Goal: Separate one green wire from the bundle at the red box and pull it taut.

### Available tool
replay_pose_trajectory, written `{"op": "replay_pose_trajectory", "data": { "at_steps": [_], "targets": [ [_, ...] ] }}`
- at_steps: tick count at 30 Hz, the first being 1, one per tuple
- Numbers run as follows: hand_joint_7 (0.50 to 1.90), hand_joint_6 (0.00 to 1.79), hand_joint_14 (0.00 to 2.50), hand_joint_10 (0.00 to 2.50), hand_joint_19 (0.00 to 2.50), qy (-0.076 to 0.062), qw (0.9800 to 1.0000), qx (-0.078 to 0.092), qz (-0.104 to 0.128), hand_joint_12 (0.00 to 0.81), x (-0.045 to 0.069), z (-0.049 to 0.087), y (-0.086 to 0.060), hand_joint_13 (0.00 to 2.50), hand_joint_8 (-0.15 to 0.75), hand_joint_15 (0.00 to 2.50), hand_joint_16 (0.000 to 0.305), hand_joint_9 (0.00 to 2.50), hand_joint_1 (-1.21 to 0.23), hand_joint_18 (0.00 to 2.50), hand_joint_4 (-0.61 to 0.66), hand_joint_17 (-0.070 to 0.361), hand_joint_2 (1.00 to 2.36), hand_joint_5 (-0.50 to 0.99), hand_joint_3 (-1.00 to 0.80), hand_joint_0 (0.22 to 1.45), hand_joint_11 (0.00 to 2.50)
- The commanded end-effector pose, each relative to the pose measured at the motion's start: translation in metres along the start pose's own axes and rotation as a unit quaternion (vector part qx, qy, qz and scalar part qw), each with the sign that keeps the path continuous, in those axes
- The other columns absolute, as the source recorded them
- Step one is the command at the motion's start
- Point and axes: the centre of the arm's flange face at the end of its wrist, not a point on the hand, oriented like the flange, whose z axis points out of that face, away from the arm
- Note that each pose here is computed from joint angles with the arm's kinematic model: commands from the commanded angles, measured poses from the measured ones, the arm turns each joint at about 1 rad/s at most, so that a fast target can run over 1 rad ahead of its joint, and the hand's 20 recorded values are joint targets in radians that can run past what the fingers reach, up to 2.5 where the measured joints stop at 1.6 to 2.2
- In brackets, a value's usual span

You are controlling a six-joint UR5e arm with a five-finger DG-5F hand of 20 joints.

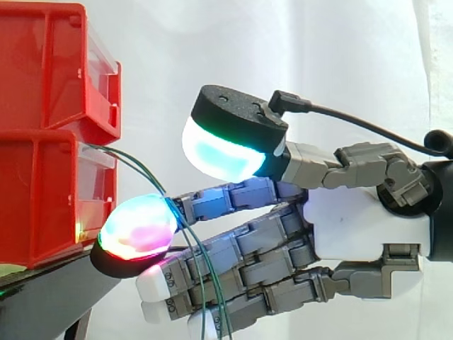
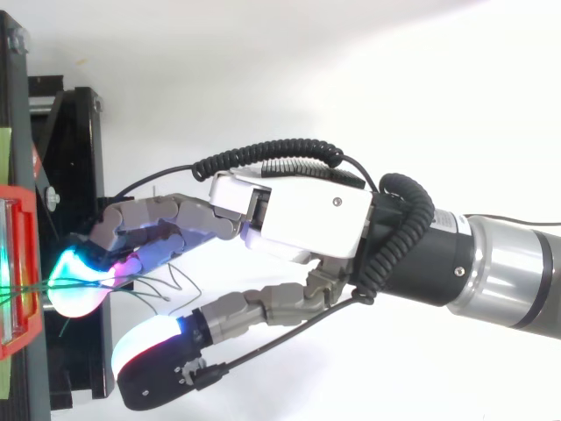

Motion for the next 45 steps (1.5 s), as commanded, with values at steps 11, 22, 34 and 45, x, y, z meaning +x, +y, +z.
{"op": "replay_pose_trajectory", "data": {
  "at_steps": [11, 22, 34, 45],
  "targets": [
    [1.26, 0.5, 0.0, 0.0, 0.4, 0.002, 0.9994, 0.021, 0.027, 0.272, -0.012, -0.004, 0.013, 0.53, 0.226, 0.13, 0.038, 0.77, -0.67, 0.45, 0.19, 0.084, 1.0, -0.08, -0.47, 0.6, 0.04],
    [1.16, 0.59, 0.01, 0.0, 0.43, 0.005, 0.9986, 0.051, 0.017, 0.279, -0.018, -0.005, 0.031, 0.57, 0.231, 0.15, 0.038, 0.83, -0.56, 0.49, 0.18, 0.085, 1.0, -0.09, -0.48, 0.57, 0.07],
    [1.26, 0.5, 0.01, 0.0, 0.43, -0.002, 0.998, 0.063, 0.008, 0.283, -0.032, -0.003, 0.028, 0.57, 0.231, 0.16, 0.038, 0.84, -0.56, 0.49, 0.18, 0.085, 1.0, -0.08, -0.47, 0.58, 0.07],
    [1.3, 0.51, 0.01, 0.0, 0.43, -0.004, 0.9987, 0.049, 0.016, 0.284, -0.047, -0.005, -0.01, 0.57, 0.233, 0.16, 0.038, 0.83, -0.58, 0.49, 0.19, 0.086, 1.0, -0.07, -0.47, 0.58, 0.07]
  ]
}}
